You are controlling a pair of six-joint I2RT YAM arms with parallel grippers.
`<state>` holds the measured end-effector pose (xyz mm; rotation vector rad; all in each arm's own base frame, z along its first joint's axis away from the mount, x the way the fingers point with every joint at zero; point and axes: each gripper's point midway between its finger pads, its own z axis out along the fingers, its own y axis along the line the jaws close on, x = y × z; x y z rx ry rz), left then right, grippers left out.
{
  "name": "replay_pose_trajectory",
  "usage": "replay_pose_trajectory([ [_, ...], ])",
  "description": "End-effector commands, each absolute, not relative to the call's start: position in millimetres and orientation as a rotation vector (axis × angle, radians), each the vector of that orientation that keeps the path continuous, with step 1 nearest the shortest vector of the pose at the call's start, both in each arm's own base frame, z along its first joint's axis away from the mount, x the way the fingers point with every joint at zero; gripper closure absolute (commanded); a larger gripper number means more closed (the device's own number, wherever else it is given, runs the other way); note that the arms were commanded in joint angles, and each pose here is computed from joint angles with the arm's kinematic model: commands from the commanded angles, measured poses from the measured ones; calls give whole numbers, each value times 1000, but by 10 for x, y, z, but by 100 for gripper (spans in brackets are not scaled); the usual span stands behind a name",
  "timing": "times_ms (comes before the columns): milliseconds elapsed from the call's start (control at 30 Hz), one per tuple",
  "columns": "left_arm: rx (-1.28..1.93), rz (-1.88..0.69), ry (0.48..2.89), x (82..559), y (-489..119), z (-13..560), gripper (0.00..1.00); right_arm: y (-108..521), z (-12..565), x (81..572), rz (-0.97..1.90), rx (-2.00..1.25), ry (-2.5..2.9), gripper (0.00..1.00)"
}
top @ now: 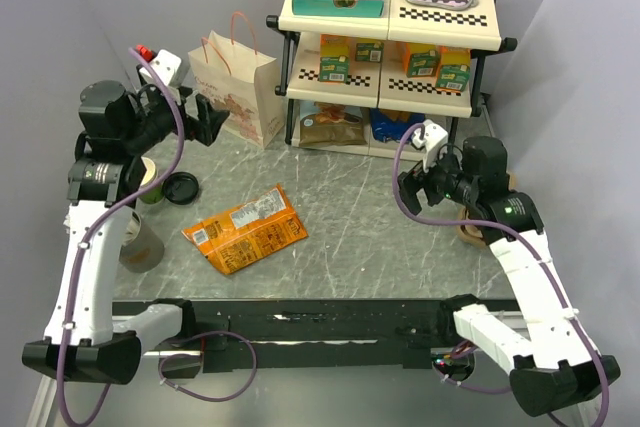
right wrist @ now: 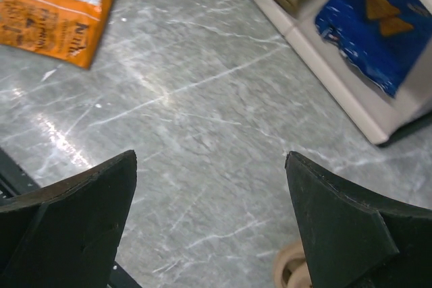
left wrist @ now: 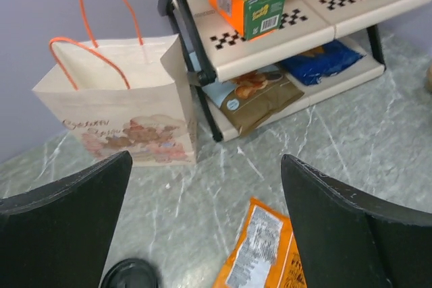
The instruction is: Pack the takeout coffee
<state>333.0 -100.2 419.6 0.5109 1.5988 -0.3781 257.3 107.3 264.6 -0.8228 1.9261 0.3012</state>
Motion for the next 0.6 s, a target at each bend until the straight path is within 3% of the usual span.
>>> replay_pose_trajectory([
  [0,546,-228,1720,3212,-788,3966,6,1259,2827,2559,356,-895,1846,4],
  [300,477,19,2042,3153,-302,3403,27,1448,2821,2545,430,-919,1846,4],
  [433,479,119,2243,3277,-111,3018,26,1567,2770,2465,509,-925,1852,4],
  [567,384,126,2394,3453,56,2762,31,1661,2640,2339,567,-971,1876,4],
])
